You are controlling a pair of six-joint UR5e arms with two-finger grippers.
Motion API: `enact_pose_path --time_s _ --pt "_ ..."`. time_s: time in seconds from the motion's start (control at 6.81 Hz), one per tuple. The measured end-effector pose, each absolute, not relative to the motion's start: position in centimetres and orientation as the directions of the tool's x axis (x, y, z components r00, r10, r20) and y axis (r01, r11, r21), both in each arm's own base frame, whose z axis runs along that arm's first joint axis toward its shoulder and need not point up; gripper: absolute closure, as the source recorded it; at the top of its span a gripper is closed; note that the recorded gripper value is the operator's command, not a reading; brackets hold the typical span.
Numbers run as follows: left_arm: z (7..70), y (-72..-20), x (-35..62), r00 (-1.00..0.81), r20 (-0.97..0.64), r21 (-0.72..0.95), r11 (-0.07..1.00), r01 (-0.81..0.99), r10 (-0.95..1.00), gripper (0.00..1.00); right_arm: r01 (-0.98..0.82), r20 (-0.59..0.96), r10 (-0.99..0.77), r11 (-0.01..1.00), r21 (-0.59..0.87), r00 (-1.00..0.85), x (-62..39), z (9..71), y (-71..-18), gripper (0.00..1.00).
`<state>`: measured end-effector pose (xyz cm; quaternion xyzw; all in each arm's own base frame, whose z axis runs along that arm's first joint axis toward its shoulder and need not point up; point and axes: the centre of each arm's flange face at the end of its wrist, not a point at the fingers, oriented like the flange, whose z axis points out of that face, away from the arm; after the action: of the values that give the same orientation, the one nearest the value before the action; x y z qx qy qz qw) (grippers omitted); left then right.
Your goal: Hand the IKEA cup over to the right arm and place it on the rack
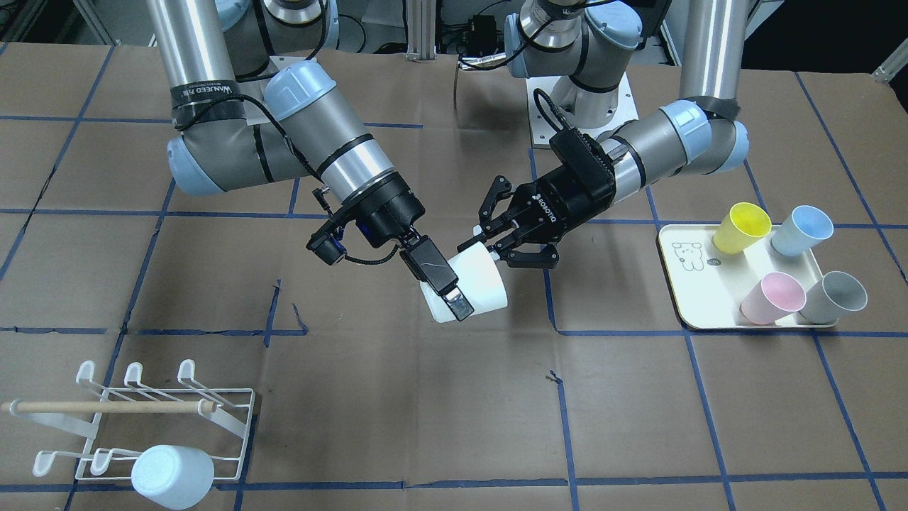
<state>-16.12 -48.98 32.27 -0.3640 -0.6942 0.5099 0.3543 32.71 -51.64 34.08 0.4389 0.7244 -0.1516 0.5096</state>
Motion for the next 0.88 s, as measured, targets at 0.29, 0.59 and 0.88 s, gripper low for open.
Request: enact_pose_path --time_s 0.29,0.59,0.88 --pt "32.3 -49.0 -16.1 -0.484 0.121 -0.966 0.216 0.144 0.866 0.01 0.790 -0.872 0.480 0.569 0.228 -0.095 32.7 34.1 -51.6 0.57" --pt "32.7 -49.1 -15.6 -0.495 0.116 -0.967 0.211 0.142 0.861 0.01 0.790 -0.872 0.480 0.570 0.227 -0.095 32.7 34.2 -51.6 0.57" --pt "33.0 -49.8 -11.8 -0.547 0.116 -0.970 0.213 0.117 0.829 0.01 0.790 -0.873 0.478 0.571 0.225 -0.096 32.7 34.2 -51.7 0.58"
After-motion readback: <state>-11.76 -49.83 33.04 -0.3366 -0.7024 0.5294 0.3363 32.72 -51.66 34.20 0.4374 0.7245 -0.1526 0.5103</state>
